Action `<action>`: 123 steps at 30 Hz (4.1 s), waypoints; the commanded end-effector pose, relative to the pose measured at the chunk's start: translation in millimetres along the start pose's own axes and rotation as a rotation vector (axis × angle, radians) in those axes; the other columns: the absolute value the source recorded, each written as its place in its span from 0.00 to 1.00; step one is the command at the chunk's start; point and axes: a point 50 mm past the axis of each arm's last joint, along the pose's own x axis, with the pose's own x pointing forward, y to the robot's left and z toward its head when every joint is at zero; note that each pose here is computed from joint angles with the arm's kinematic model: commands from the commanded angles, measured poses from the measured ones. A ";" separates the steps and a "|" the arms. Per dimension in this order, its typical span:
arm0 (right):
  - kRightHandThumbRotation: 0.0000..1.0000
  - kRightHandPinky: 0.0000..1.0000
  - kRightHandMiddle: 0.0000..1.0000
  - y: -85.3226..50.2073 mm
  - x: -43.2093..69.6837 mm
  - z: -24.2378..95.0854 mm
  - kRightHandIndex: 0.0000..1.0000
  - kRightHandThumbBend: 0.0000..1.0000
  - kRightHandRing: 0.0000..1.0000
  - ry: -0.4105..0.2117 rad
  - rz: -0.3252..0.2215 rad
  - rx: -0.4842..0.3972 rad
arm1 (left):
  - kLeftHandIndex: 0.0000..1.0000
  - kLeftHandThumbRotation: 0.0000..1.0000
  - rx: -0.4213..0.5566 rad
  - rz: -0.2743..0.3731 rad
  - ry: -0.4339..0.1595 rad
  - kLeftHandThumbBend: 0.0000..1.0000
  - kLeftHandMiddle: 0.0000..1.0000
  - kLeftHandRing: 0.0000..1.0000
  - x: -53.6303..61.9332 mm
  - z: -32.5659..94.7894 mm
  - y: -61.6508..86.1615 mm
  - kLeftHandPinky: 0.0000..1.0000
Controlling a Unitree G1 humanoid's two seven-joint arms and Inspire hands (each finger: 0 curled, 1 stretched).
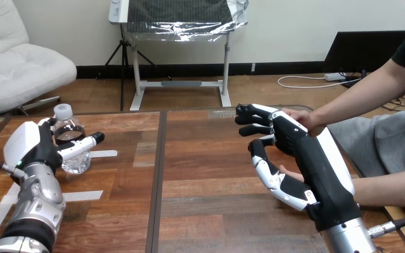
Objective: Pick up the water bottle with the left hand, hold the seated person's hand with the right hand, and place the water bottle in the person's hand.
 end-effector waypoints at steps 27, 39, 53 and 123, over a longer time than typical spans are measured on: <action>0.00 0.61 0.76 -8.8 8.1 12.7 0.76 0.15 0.73 -0.076 -0.020 -0.036 | 0.54 0.02 -0.123 0.145 -0.163 0.72 0.52 0.49 1.4 42.5 7.0 0.43; 0.00 0.60 0.75 -9.7 6.8 11.9 0.76 0.15 0.71 -0.076 -0.019 -0.050 | 0.52 0.00 -0.129 0.124 -0.137 0.68 0.48 0.44 0.8 40.7 3.1 0.40; 0.00 0.61 0.75 -9.6 6.3 11.7 0.76 0.15 0.71 -0.079 -0.015 -0.058 | 0.52 0.00 -0.143 0.131 -0.153 0.67 0.48 0.44 -1.8 37.7 0.5 0.39; 0.00 0.65 0.74 -7.5 8.3 13.7 0.73 0.14 0.71 -0.064 0.009 -0.067 | 0.51 0.00 -0.297 0.146 -0.375 0.66 0.46 0.42 -70.1 16.2 -14.1 0.38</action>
